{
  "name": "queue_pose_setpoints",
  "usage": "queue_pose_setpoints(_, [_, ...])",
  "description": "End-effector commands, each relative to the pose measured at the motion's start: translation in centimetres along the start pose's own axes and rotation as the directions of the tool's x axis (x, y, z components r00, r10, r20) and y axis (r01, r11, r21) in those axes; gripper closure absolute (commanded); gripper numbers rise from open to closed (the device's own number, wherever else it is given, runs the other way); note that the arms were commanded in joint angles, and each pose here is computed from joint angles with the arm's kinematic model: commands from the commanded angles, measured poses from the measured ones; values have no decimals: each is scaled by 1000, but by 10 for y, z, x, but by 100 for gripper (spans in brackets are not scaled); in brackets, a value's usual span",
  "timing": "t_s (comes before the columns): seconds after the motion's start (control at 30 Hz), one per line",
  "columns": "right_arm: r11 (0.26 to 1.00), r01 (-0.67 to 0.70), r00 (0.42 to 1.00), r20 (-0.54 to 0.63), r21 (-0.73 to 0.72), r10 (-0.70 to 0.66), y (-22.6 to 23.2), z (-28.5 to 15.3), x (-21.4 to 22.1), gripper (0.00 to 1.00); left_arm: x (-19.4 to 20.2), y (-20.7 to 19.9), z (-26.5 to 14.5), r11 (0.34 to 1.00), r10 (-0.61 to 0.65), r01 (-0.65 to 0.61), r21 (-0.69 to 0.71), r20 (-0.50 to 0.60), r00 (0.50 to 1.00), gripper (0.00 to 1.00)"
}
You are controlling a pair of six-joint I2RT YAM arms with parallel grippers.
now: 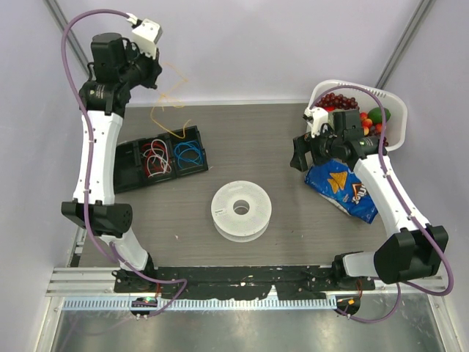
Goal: Wrap the cables
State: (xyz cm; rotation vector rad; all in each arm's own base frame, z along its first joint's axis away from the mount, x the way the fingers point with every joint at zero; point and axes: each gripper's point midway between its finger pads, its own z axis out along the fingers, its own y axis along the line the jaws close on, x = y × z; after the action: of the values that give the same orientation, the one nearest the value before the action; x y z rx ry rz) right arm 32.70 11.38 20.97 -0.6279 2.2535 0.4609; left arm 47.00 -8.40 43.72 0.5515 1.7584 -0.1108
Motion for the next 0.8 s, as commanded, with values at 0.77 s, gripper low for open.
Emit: queue_pose_setpoints(0.77, [997, 81, 570, 820, 2, -48, 78, -149, -220, 7, -107, -205, -62, 684, -389, 163, 711, 167, 906, 100])
